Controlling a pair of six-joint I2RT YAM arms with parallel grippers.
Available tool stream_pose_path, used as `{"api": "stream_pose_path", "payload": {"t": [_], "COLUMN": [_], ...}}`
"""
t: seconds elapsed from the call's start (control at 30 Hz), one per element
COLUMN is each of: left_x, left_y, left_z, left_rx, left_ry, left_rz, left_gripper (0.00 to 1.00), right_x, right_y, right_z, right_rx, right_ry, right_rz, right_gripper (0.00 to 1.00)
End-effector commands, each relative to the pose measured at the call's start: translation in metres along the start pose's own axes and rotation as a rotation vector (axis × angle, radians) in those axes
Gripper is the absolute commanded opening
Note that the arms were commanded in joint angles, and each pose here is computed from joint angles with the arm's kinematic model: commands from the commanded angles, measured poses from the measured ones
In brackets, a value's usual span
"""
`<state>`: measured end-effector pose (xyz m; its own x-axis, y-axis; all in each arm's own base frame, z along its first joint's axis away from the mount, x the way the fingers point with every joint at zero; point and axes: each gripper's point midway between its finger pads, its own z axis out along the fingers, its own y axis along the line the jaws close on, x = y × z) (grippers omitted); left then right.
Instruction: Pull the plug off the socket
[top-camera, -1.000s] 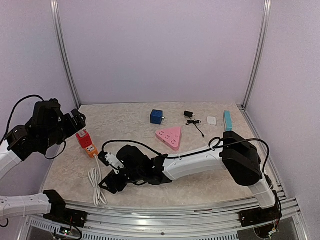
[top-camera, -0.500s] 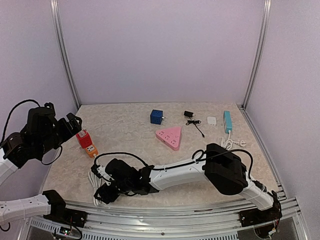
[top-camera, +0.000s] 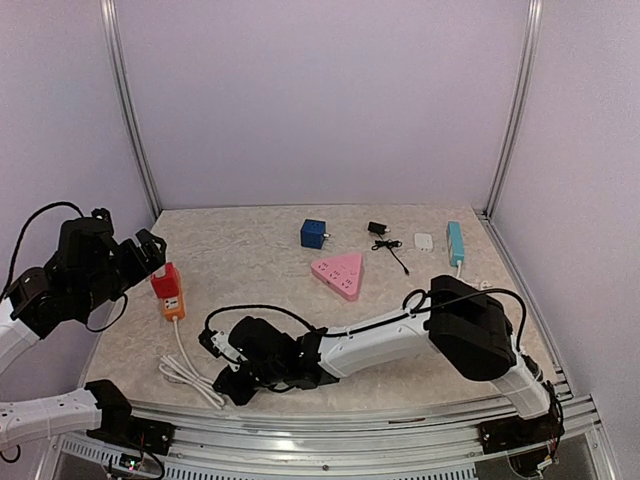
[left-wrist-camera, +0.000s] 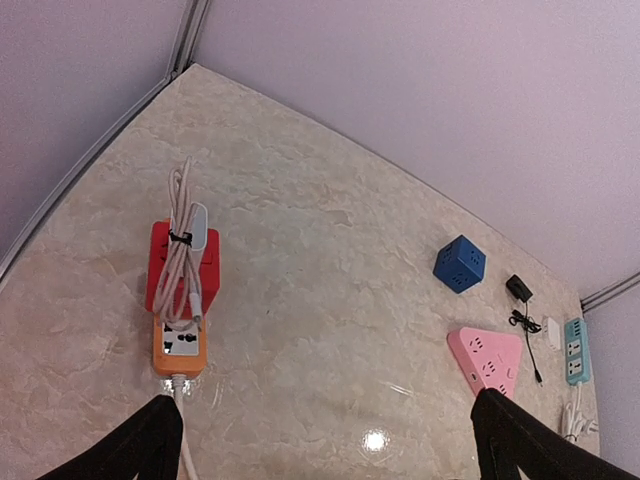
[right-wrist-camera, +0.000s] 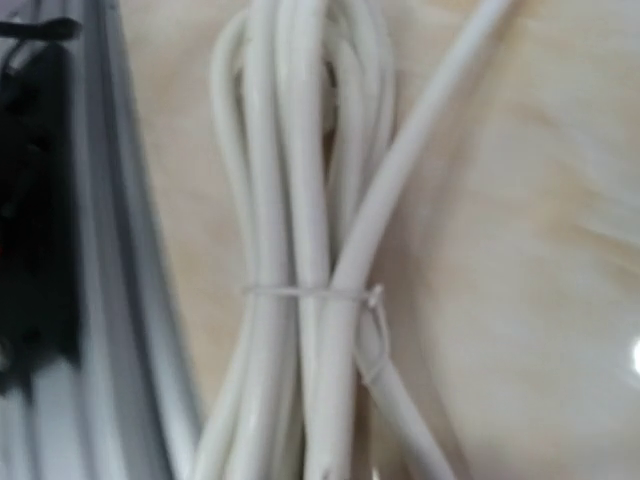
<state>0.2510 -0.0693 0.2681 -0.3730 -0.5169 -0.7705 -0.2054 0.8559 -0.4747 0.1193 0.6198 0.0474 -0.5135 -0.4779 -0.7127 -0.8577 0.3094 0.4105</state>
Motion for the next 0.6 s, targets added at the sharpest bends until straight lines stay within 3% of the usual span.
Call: {"api": "stream_pose_path", "payload": {"t": [0.0, 0.33, 0.57], "left_x": [-0.001, 0.002, 0.011], "left_y": [0.000, -0.015, -0.035], "left_z": [0.001, 0.009, 0.014], "left_rx": [0.004, 0.047, 0.138], "left_ry": [-0.006, 0.016, 0.059], "left_rz": [0.007, 0.063, 0.147], "left_gripper": [0.99, 0.99, 0.99], "right_x": [-0.008, 0.021, 0.055], "right_y": [-0.057, -0.148, -0.182], "right_z": [-0.045, -0.150, -0.203], "right_rx": [0.155, 0.366, 0.465], "right_ry": [-0.004, 0.010, 0.055], "right_rz": [0.025, 0.103, 0.142], "right_gripper": [0.00, 0.00, 0.00]}}
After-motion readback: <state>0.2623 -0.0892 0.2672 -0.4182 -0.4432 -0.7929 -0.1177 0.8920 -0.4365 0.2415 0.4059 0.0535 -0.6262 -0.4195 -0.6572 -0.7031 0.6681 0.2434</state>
